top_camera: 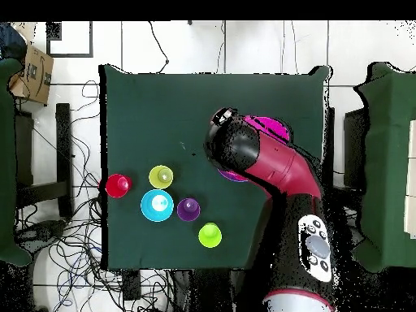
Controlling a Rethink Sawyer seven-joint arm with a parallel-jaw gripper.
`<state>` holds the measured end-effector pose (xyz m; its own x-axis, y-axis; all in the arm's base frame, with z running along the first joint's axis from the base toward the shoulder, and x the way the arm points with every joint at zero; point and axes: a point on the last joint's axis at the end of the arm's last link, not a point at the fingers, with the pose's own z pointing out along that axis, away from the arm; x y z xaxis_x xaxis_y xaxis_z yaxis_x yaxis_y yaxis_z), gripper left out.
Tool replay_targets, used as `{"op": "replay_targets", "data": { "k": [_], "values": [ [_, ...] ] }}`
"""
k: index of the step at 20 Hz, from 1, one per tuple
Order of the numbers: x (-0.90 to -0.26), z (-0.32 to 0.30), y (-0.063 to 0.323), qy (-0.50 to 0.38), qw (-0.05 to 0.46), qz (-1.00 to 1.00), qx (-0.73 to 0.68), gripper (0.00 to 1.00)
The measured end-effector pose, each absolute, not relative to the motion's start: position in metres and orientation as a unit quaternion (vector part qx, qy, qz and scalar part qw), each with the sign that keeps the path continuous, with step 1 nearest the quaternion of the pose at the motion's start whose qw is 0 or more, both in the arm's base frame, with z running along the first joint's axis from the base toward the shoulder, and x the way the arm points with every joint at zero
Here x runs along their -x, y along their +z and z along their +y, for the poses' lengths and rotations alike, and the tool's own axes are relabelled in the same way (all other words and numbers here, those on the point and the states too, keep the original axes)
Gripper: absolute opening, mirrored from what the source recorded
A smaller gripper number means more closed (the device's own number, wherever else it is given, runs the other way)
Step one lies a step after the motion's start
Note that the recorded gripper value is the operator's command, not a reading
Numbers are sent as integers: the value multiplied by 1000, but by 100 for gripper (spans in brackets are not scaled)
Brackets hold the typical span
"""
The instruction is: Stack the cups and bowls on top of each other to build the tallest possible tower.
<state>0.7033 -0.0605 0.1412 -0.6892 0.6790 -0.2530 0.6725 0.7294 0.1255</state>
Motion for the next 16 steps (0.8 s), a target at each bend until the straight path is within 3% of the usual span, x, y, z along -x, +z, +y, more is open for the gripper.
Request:
{"op": "replay_targets", "data": {
  "k": [6,16],
  "values": [
    [-696,-56,110,7,123,922,-366,0],
    [-693,-51,101,6,116,924,-364,0]
  ]
}}
